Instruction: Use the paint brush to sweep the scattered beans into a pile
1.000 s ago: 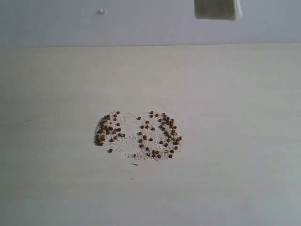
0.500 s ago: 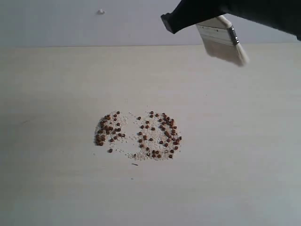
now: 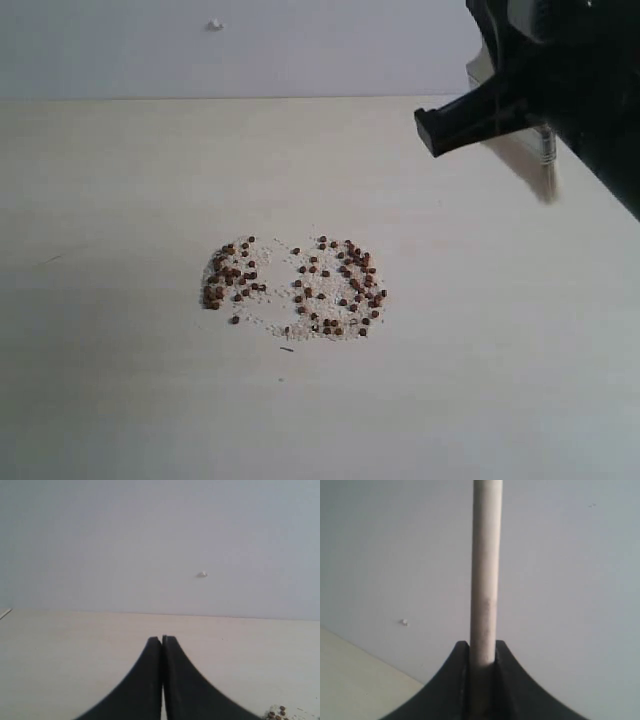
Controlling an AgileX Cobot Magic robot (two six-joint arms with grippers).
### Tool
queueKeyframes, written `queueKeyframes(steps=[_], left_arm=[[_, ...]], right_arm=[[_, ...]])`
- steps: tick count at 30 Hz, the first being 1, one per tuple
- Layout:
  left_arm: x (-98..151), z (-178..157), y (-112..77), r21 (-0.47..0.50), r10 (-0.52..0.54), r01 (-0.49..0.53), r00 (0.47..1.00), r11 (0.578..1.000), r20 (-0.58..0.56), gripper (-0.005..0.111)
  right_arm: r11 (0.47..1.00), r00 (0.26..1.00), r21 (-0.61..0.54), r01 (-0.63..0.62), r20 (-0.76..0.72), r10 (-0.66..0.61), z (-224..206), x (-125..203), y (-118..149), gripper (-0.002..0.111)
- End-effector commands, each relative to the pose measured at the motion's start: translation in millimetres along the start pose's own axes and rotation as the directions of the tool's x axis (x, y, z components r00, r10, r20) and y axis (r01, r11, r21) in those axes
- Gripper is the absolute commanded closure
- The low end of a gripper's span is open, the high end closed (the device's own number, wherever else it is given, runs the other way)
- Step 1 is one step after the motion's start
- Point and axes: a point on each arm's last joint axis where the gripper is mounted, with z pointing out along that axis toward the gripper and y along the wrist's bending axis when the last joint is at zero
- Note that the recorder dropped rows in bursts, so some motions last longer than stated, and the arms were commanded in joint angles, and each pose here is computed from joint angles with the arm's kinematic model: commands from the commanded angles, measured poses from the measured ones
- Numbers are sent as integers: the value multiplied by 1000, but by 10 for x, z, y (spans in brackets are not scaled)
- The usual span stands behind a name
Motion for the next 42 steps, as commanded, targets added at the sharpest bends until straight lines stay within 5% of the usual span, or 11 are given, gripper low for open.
queueKeyframes(steps=[1,33,42], left_arm=[[25,-112,-9,17,19,-19,1000,1000,4,107],[138,-247,-2,5,-63,64,995,998,-73,107],[138,-247,-2,5,-63,64,995,998,-73,107]], right_arm=[[999,998,52,6,55,-9,-86,45,-47,108],[991,991,-63,117,-52,-120,-108,580,222,108],[991,996,110,72,-69,-65,-123,511,-317,108]])
